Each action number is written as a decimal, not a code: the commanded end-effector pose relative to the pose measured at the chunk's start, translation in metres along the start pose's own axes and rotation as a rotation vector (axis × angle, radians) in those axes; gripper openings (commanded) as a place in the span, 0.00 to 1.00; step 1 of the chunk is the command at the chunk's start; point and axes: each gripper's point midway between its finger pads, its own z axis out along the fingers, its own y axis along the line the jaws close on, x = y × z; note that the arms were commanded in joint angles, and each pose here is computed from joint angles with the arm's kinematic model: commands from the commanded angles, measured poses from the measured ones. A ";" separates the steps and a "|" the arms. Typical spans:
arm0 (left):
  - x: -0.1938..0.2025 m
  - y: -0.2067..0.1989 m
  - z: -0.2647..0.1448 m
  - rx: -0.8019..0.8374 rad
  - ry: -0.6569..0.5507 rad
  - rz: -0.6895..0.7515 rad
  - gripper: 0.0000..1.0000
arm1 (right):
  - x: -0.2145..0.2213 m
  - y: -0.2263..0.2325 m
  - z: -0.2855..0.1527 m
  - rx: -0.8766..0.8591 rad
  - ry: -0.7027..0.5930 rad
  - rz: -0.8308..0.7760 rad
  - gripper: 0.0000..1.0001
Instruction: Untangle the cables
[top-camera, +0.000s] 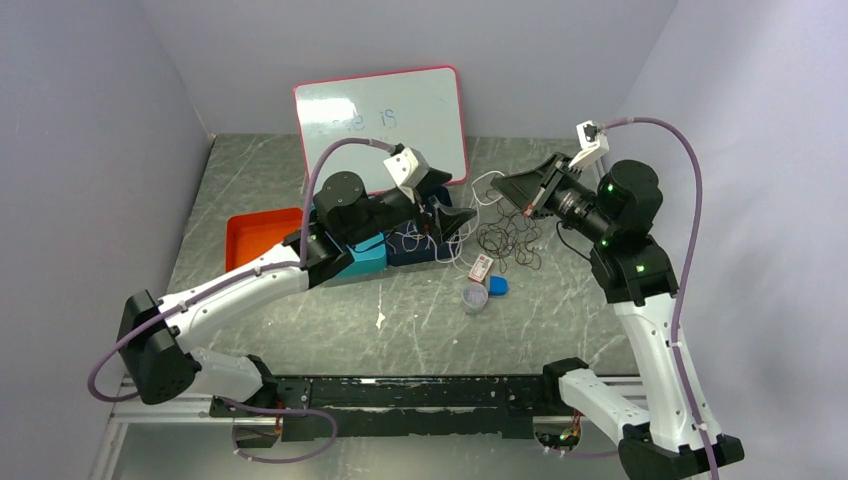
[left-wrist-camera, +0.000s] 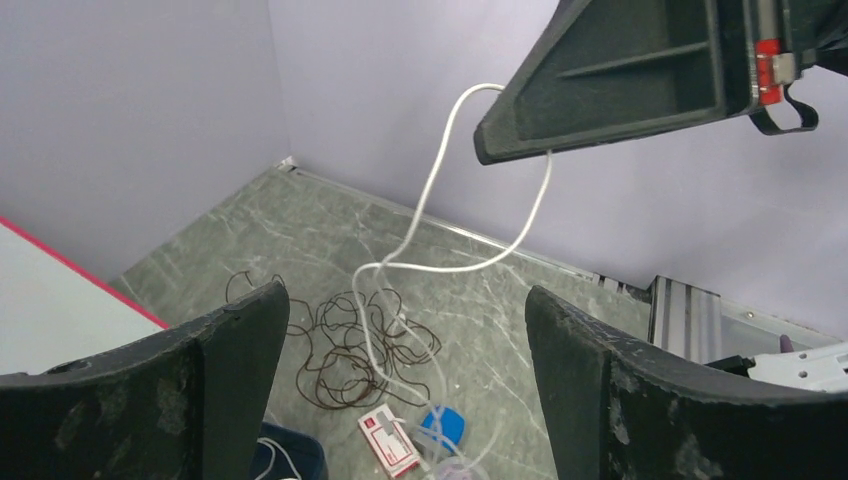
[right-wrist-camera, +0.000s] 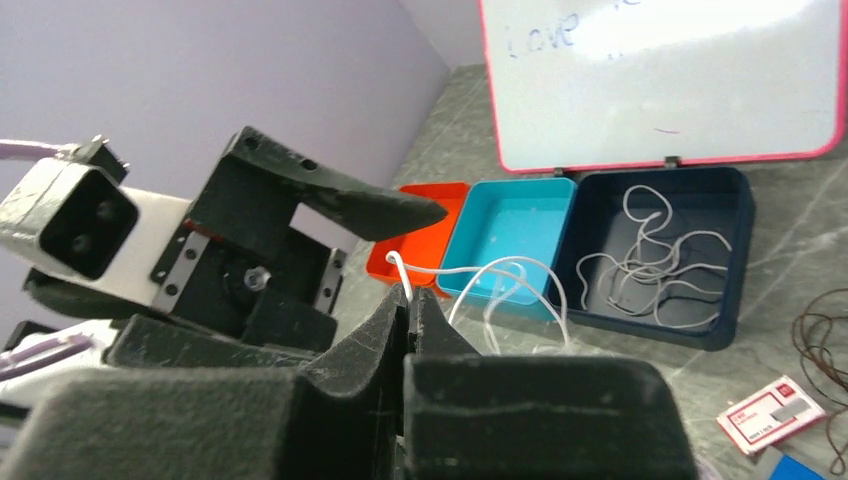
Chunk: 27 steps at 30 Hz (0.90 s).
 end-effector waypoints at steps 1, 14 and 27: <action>-0.036 -0.014 0.011 0.069 -0.112 0.061 0.92 | -0.006 0.028 -0.008 -0.109 0.005 0.012 0.00; -0.024 -0.012 0.034 0.080 -0.112 0.071 0.92 | -0.011 0.050 -0.013 -0.195 0.007 0.056 0.00; 0.002 -0.014 0.045 0.104 -0.091 0.016 0.79 | -0.020 0.064 -0.022 -0.229 -0.021 0.070 0.00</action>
